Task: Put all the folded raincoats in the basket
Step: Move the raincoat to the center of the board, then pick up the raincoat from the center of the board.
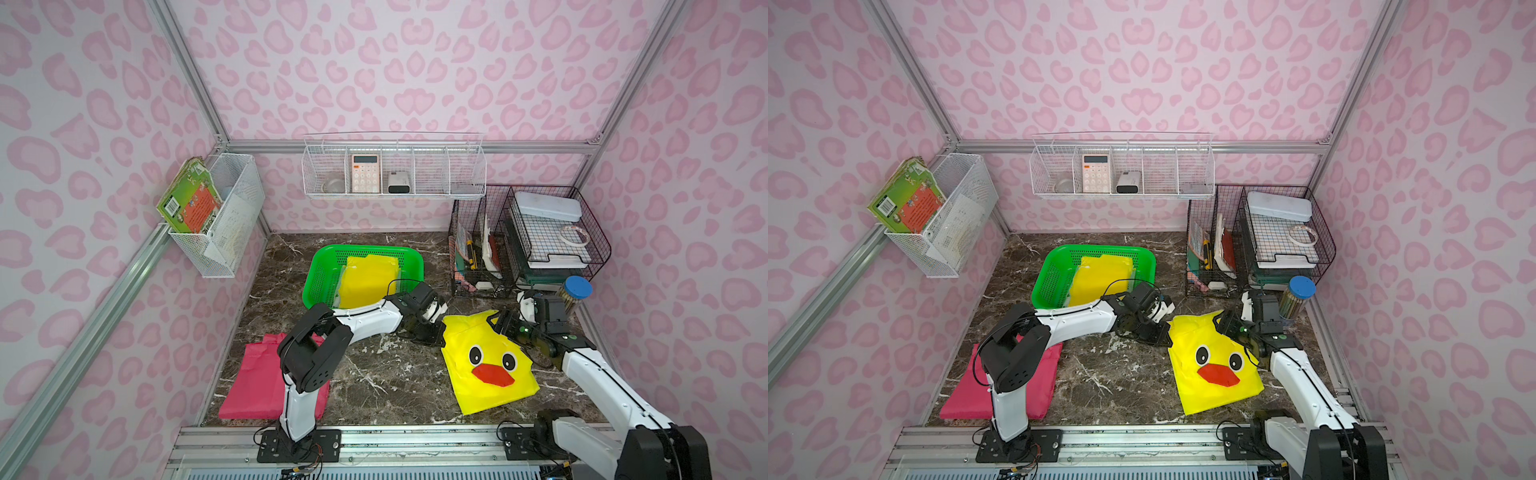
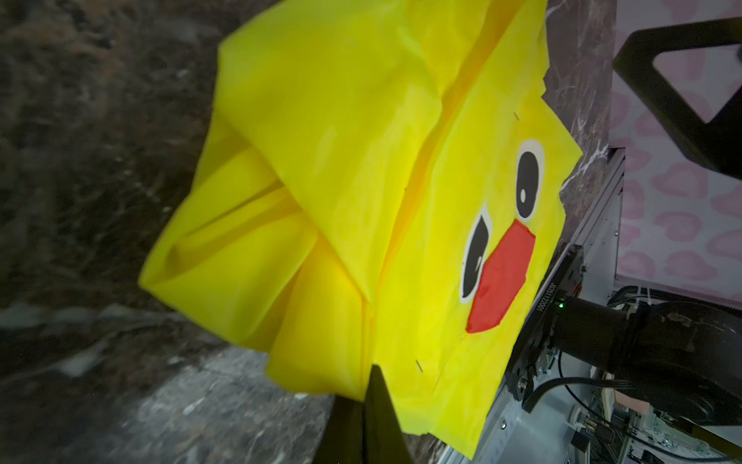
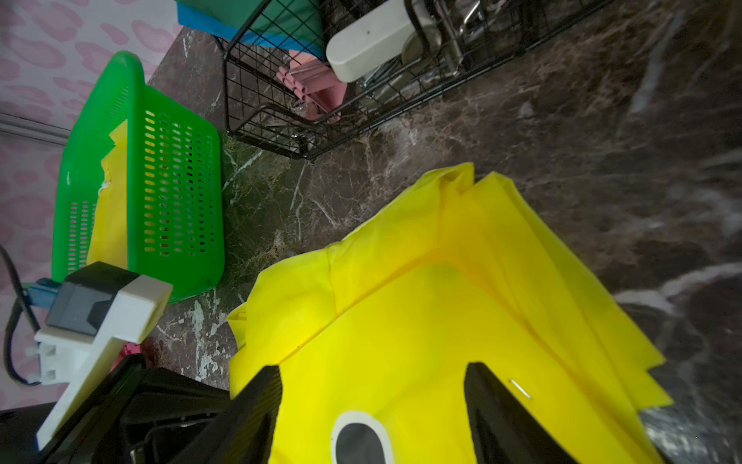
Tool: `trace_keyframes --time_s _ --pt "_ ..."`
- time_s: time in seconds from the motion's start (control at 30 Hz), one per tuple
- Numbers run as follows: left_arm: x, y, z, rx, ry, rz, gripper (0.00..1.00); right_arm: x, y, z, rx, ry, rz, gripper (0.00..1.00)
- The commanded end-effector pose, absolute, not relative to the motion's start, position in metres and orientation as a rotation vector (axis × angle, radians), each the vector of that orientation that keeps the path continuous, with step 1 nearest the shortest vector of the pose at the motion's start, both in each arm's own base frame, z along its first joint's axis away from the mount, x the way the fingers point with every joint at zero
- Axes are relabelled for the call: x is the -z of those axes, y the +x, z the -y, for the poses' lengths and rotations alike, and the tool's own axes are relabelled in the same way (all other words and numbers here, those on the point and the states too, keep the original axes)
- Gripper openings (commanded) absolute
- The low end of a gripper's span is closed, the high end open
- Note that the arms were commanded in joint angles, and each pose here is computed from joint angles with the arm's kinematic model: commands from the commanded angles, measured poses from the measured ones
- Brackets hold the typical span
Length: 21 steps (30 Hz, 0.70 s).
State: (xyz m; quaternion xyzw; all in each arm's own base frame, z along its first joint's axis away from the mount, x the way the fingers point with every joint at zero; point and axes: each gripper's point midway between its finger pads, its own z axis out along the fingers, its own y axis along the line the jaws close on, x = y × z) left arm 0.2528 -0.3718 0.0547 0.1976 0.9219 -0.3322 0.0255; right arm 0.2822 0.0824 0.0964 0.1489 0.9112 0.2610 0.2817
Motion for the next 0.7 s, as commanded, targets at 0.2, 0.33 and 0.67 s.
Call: trace_keyframes --time_s 0.2,0.33,0.67 --pt "-0.056 0.26 0.345 0.936 0.718 -2.916 0.0 -0.071 0.28 -0.049 -0.589 0.514 -2.482 0.74" --pt "-0.054 0.268 0.345 0.94 0.705 -2.919 0.0 -0.057 0.272 -0.053 -0.63 0.523 -2.519 0.74" --pt "-0.054 0.273 0.35 0.973 0.711 -2.917 0.0 -0.033 0.251 -0.066 -0.722 0.539 -2.57 0.73"
